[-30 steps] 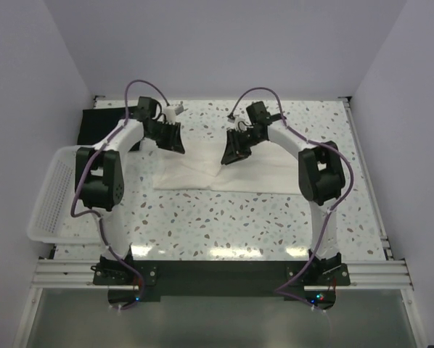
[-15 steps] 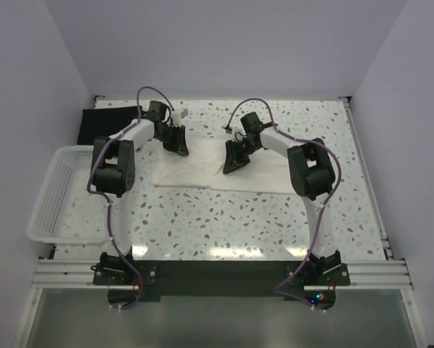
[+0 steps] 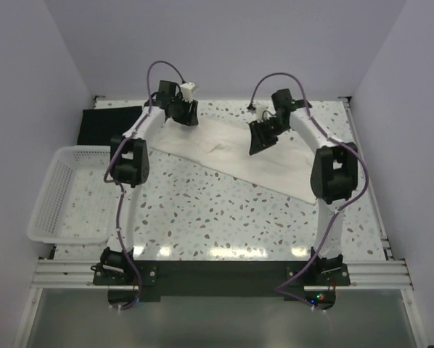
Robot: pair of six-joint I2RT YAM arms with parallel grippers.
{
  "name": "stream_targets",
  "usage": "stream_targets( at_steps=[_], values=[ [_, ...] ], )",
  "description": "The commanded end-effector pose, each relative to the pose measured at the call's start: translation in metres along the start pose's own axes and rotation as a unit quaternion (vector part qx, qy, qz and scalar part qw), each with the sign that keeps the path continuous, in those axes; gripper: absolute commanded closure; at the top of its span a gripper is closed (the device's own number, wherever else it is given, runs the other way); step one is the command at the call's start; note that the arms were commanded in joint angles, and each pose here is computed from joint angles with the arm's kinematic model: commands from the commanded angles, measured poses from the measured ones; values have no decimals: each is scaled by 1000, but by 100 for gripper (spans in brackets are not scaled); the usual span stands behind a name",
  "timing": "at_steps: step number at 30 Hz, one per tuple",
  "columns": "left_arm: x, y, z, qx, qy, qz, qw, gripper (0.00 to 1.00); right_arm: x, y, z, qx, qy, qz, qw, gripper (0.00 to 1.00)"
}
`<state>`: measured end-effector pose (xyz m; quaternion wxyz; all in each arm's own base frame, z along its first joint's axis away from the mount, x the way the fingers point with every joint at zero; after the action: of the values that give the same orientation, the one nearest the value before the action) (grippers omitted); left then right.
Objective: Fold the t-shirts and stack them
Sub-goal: Fold the tshirt
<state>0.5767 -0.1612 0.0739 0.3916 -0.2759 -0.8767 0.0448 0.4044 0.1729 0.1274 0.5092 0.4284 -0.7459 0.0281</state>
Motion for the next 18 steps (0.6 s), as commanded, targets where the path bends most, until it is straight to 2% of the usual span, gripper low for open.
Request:
stream_targets(
  at_steps=[1, 3, 6, 11, 18],
  values=[
    [35, -10, -81, -70, -129, -26, 989, 42, 77, -16, 27, 85, 49, 62, 993, 67],
    [69, -24, -105, -84, -167, -29, 982, 41, 87, -28, 47, 101, 92, 112, 984, 69],
    [96, -37, -111, -82, -172, -26, 981, 39, 91, -39, 72, 143, 152, 138, 968, 74],
    [121, -48, -89, -68, -130, -23, 989, 38, 82, -58, 94, 159, 200, 168, 952, 77],
    [144, -43, -49, -40, -86, -35, 995, 38, 51, -78, 116, 169, 244, 177, 938, 80]
  ],
)
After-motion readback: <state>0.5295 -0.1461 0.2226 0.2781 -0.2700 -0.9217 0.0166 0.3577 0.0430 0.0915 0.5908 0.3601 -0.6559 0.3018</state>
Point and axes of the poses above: each gripper's point midway between its finger pads, its own x axis back along the fingers, its own y axis along the line the jaws close on, z = x × y, the point moved 4 cm from there along x, back along the fingers, and after that the axes turned 7 degrees about x, right-handed, at the moved point
